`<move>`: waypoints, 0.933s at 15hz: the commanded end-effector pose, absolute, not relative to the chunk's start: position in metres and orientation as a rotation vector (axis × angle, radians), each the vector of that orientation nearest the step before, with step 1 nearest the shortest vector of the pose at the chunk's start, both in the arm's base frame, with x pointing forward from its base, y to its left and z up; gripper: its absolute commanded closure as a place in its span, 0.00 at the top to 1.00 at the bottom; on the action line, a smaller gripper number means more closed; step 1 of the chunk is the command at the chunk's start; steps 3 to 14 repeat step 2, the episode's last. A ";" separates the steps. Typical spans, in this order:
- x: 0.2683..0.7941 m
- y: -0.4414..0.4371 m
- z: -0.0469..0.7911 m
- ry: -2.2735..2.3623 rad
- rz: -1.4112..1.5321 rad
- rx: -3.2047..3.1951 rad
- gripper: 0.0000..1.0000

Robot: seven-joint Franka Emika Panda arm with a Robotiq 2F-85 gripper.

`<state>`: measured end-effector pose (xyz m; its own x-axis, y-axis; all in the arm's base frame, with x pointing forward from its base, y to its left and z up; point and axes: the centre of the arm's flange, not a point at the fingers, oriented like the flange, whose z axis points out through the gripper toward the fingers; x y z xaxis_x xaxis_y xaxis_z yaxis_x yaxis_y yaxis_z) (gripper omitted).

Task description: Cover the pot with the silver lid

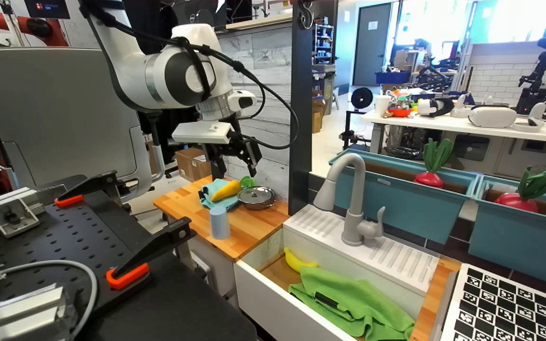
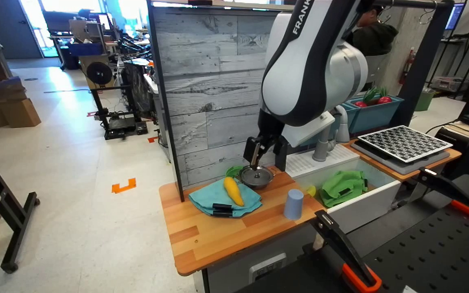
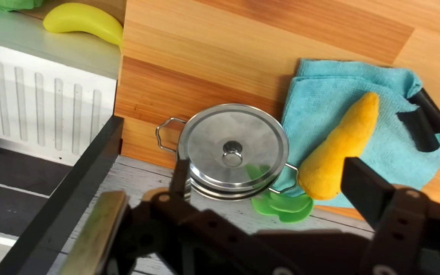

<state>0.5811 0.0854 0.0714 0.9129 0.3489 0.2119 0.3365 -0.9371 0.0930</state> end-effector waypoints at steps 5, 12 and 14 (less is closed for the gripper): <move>0.581 0.085 0.071 0.542 0.349 3.019 1.00; 0.581 0.085 0.071 0.542 0.349 3.019 1.00; 0.581 0.085 0.071 0.542 0.349 3.019 1.00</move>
